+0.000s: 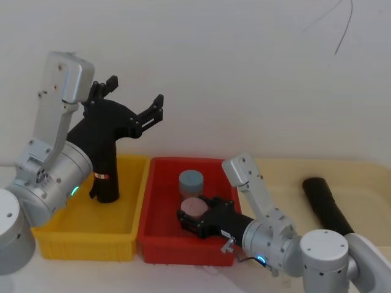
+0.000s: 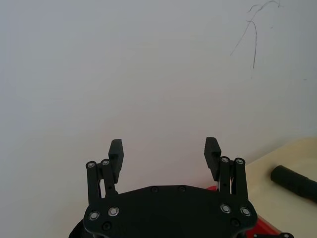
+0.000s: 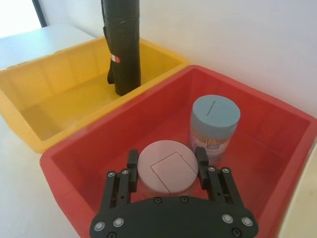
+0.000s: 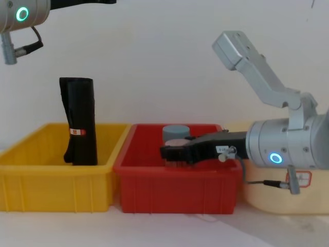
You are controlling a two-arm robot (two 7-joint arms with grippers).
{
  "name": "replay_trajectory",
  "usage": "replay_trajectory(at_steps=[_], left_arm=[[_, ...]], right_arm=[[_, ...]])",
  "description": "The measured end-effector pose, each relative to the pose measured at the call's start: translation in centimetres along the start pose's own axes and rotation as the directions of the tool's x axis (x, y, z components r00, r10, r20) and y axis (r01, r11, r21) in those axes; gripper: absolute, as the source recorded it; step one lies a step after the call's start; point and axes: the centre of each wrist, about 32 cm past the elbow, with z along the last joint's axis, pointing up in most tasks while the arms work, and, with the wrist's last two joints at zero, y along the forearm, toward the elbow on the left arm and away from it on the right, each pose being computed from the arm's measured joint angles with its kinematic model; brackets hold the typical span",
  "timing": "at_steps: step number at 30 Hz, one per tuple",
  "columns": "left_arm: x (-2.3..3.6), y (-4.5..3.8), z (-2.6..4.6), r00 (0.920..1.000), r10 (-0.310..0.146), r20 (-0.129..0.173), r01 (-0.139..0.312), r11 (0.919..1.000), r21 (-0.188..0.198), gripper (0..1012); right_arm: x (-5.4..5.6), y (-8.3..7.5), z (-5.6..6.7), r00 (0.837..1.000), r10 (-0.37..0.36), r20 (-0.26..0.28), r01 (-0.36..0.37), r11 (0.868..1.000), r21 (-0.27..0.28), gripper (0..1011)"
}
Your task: Pick up the garbage bag with the one hand and transfer it to the other hand.
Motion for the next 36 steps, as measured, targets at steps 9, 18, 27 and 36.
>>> replay_trajectory(at_steps=[9,18,27,36], left_arm=[[0.00,0.00,0.00,1.0000,0.000,0.000,0.000,1.0000,0.000,1001],[0.00,0.00,0.00,1.0000,0.000,0.000,0.000,1.0000,0.000,1001],[0.00,0.00,0.00,1.0000,0.000,0.000,0.000,1.0000,0.000,1001],[0.00,0.00,0.00,1.0000,0.000,0.000,0.000,1.0000,0.000,1002]], right_arm=[[0.4,-0.6,1.0,1.000,-0.022,-0.020,0.023,0.999,0.032,663],[1.6,-2.5,3.0,0.997,-0.073,-0.035,0.077,0.989,0.128,663],[3.7,-5.9,4.5,0.984,-0.174,-0.031,0.176,0.957,0.231,663],[4.9,-9.1,4.4,0.969,-0.248,-0.024,0.245,0.932,0.266,663]])
